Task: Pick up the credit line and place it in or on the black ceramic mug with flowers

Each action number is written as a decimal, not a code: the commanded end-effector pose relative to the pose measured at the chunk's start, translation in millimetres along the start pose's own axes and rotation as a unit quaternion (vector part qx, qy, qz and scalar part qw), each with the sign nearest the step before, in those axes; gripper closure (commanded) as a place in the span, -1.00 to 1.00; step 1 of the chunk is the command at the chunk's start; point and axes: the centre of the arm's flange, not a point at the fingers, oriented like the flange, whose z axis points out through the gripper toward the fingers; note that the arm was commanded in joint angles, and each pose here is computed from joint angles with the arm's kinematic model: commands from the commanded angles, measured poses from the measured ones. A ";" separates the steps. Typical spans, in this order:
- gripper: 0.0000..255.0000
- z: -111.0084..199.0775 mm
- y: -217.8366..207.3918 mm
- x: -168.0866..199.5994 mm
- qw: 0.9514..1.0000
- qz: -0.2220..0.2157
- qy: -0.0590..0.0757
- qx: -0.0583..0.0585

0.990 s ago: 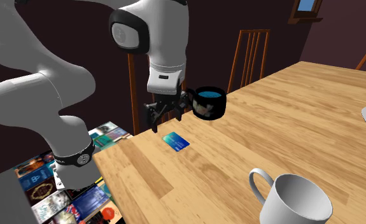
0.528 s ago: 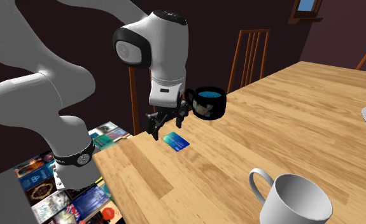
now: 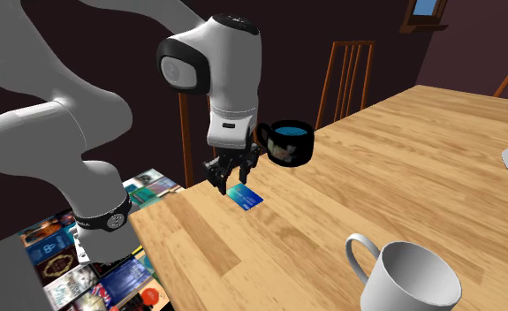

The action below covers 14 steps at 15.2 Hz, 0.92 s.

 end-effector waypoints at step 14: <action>1.00 -29.4 -1.0 -4.9 1.000 0.000 -0.002 0.000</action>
